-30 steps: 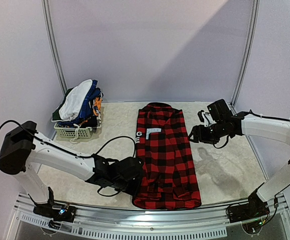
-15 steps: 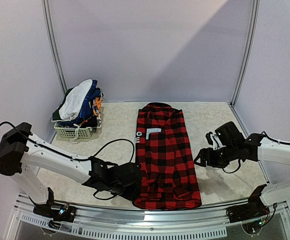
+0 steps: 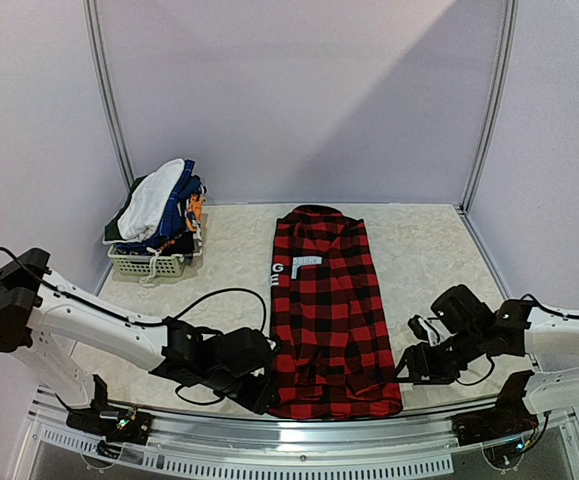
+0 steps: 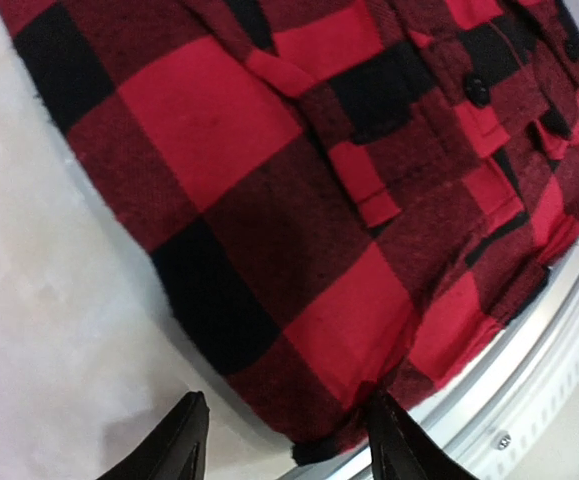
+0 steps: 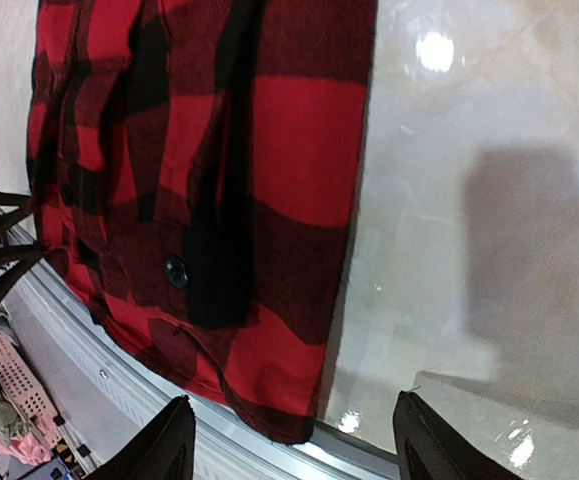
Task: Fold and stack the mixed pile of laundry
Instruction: Pick up the rectangle-folded shirt from the center of the board.
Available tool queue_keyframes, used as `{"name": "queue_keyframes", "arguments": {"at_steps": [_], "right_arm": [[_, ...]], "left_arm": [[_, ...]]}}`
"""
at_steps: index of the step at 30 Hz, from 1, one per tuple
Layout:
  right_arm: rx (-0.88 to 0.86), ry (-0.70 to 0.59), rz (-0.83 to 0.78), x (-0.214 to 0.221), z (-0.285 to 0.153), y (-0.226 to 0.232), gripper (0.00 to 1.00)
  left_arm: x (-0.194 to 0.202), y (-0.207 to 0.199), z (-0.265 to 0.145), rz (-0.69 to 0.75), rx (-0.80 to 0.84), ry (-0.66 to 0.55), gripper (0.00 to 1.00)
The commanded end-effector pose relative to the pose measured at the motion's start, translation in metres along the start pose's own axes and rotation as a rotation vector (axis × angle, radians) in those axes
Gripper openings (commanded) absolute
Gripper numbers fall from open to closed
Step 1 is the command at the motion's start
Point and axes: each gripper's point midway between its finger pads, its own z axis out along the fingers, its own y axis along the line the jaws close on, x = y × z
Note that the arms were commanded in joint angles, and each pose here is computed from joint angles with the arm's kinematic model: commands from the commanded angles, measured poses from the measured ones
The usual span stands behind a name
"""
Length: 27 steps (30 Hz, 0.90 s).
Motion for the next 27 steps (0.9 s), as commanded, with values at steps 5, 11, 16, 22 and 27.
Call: {"name": "queue_keyframes", "arguments": {"at_steps": [5,11,16,22,27], "right_arm": [[-0.02,0.168,0.041,0.045,0.013,-0.009,0.6],[-0.044,0.189,0.05,0.052,0.02,-0.01,0.54],[-0.055,0.171,0.043,0.048,0.022,-0.007,0.49],[-0.053,0.169,0.041,0.046,0.027,-0.008,0.41],[-0.045,0.178,0.041,0.046,0.032,-0.011,0.35]], "left_arm": [[0.02,-0.014,-0.001,0.014,0.095,0.058,0.54],[0.022,-0.015,-0.003,0.005,0.109,0.061,0.53],[0.021,-0.015,0.001,0.004,0.106,0.053,0.49],[0.019,-0.016,0.004,-0.002,0.11,0.046,0.44],[0.018,-0.014,0.009,-0.003,0.096,0.039,0.38]]}}
